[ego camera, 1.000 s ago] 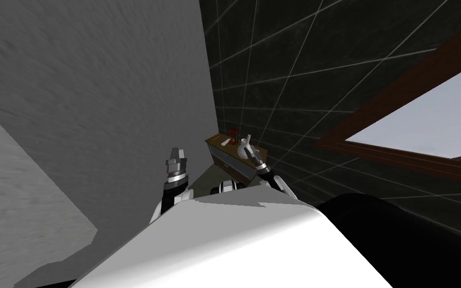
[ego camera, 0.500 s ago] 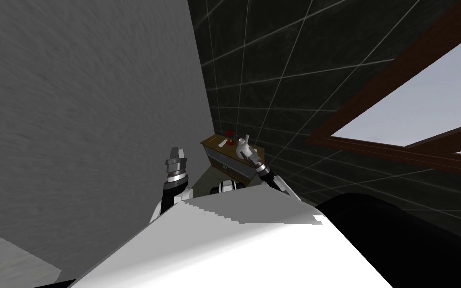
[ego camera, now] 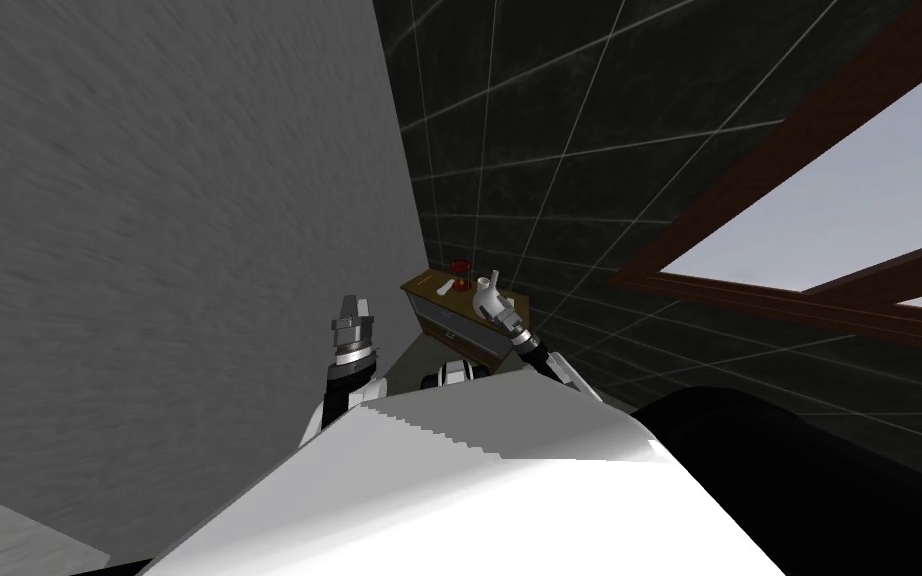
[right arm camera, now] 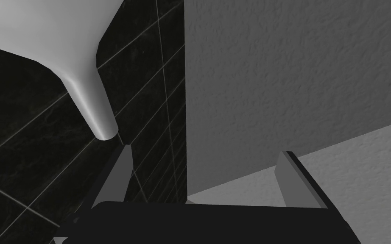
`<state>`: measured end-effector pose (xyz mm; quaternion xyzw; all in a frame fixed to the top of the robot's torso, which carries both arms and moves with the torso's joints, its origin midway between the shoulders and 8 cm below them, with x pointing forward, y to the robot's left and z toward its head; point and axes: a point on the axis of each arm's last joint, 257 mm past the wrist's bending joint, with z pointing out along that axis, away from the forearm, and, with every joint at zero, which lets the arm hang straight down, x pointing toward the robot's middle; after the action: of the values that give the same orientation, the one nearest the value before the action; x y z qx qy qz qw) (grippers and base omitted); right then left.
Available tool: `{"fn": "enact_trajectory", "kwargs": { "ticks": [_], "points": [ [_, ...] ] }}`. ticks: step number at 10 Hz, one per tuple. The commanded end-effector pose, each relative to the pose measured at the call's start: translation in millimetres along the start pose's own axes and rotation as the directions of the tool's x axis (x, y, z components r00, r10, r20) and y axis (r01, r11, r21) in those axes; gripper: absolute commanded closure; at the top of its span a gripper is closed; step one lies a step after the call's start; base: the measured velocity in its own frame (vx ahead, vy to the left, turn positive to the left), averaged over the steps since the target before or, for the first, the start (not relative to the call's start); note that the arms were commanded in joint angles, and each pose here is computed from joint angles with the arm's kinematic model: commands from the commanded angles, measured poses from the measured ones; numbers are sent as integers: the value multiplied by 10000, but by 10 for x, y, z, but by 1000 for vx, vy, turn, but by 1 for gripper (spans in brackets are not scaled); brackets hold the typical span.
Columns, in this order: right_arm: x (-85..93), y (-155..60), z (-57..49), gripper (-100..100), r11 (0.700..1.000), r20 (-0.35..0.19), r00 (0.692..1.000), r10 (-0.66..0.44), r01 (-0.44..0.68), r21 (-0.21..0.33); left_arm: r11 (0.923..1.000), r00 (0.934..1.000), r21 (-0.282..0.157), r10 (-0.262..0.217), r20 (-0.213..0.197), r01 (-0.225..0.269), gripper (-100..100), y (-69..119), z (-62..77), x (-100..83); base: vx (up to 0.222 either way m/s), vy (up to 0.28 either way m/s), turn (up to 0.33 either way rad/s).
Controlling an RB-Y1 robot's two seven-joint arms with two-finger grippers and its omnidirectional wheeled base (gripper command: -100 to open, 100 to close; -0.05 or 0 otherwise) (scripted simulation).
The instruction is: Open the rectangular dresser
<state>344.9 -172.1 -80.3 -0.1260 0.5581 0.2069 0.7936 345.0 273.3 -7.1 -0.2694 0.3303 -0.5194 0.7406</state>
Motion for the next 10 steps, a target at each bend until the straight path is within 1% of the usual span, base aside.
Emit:
{"fn": "enact_trajectory", "kwargs": {
  "ticks": [1,3,4,6,8,10],
  "points": [
    [0,0,0,-100,10000,0,10000,1,-1,0,10000,10000,0,0,0,0,0,0,0,0,6,7,-20],
    [0,0,0,-100,10000,0,10000,1,-1,0,10000,10000,0,0,0,0,0,0,0,0,0,-1,2],
    [121,9,-22,-100,9970,-386,9963,-766,763,-95,10000,10000,0,0,0,0,0,0,0,0,4,25,52],
    [231,16,-47,-100,9889,-725,9863,-1480,1467,-226,10000,10000,0,-1,1,1,0,0,0,0,37,48,61],
    [363,18,-82,-100,9726,-1104,9665,-2319,2284,-427,10000,10000,0,-1,1,1,0,0,0,0,31,44,49],
    [511,14,-128,-100,9459,-1497,9341,-3241,3168,-707,10000,10000,0,-1,1,1,0,0,0,0,36,46,52]
  ]
}}
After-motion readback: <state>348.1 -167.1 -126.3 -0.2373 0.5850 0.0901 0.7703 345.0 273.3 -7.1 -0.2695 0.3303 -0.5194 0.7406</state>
